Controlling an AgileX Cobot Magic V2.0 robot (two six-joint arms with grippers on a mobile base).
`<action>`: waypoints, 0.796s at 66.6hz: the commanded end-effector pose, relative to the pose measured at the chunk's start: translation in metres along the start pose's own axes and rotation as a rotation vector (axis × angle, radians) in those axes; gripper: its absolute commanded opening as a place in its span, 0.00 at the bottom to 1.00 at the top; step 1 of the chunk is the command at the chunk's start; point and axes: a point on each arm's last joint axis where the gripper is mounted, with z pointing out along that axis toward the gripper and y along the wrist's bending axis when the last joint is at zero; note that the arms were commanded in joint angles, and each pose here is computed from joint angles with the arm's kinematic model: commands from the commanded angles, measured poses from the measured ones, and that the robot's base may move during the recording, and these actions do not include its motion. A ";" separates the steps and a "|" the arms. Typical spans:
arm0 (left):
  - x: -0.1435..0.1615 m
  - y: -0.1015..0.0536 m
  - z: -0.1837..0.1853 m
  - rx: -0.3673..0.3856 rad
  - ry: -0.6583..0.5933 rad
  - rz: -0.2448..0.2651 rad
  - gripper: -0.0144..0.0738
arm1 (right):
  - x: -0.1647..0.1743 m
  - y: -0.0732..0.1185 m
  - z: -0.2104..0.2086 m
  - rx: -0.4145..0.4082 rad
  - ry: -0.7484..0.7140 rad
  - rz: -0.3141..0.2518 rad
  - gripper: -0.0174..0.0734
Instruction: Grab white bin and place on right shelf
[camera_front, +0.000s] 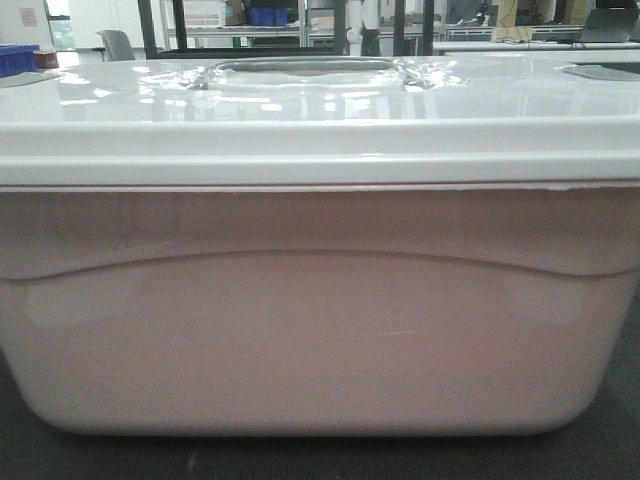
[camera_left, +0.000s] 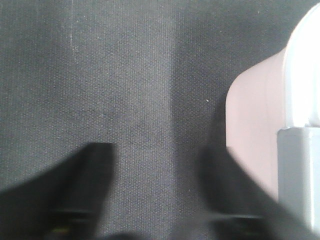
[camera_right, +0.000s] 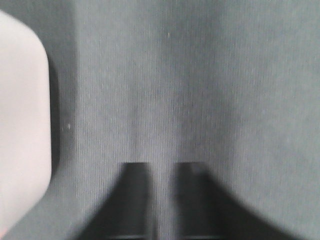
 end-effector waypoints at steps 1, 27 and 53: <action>-0.007 -0.004 -0.014 0.011 -0.072 0.006 0.70 | -0.008 0.002 -0.014 -0.013 -0.105 -0.011 0.82; -0.006 -0.006 -0.018 0.031 -0.045 0.000 0.70 | -0.008 0.007 -0.018 -0.055 -0.084 0.002 0.86; -0.028 -0.020 -0.045 0.399 -0.123 -0.018 0.70 | -0.029 0.007 -0.042 -0.258 -0.163 0.006 0.86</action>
